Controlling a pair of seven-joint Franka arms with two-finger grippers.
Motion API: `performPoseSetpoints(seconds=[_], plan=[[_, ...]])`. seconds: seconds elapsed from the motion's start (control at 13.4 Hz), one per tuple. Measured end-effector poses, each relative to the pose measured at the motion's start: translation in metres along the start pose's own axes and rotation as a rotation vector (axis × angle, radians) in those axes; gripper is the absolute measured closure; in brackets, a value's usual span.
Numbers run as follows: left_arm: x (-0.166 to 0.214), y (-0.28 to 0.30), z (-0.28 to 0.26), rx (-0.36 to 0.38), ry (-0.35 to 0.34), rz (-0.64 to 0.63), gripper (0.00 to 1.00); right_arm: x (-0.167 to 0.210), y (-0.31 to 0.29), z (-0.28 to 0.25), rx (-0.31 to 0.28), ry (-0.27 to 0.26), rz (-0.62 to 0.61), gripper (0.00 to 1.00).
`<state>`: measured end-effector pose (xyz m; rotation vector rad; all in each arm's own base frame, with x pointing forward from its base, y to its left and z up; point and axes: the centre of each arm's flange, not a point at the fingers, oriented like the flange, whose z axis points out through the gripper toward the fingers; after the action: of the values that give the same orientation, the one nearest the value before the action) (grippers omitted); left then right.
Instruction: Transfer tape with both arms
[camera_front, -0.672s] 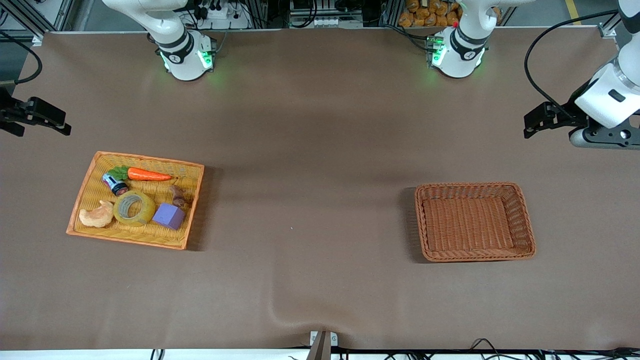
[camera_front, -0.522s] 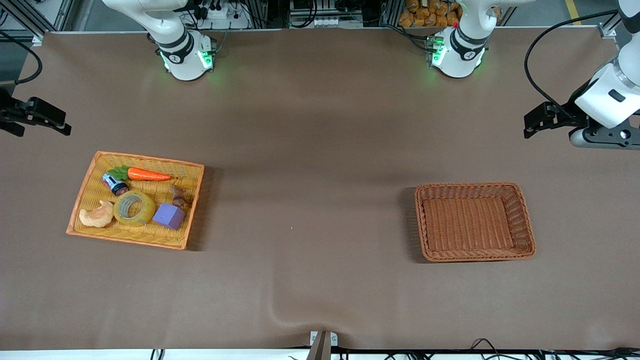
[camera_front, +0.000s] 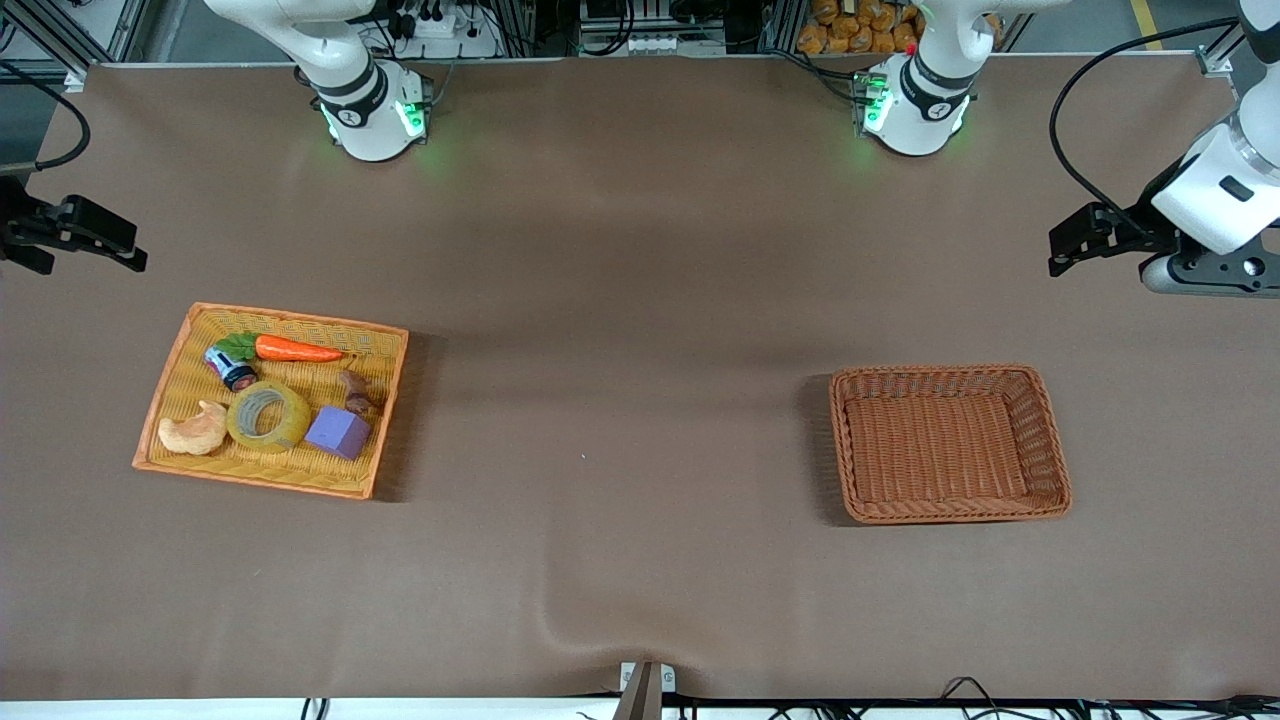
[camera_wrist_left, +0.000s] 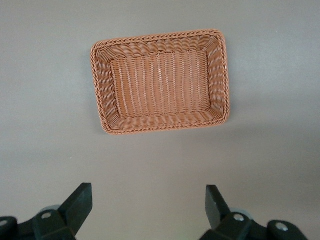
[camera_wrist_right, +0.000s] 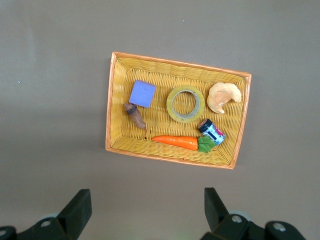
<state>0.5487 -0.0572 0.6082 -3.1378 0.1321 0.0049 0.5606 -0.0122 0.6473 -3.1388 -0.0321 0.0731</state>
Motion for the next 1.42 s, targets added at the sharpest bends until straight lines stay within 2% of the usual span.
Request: performPoseSetpoints(seconds=[0.52,0.82,1.12,1.27,1.42], plan=[[0.005,0.006,0.010,0.000,-0.020,0.015,0.00,0.008,-0.001,0.014,0.000,-0.019,-0.002,0.00],[0.013,0.007,0.032,-0.003,-0.061,0.024,0.00,0.018,-0.009,0.035,-0.001,-0.001,-0.015,0.00],[0.022,0.007,0.053,-0.005,-0.098,0.025,0.00,0.031,-0.014,0.115,-0.002,-0.008,-0.035,0.00],[0.024,0.007,0.058,-0.005,-0.107,0.025,0.00,0.032,-0.012,0.162,-0.003,0.005,-0.055,0.00],[0.025,0.007,0.062,-0.006,-0.114,0.025,0.00,0.031,-0.007,0.209,-0.009,0.043,-0.070,0.00]])
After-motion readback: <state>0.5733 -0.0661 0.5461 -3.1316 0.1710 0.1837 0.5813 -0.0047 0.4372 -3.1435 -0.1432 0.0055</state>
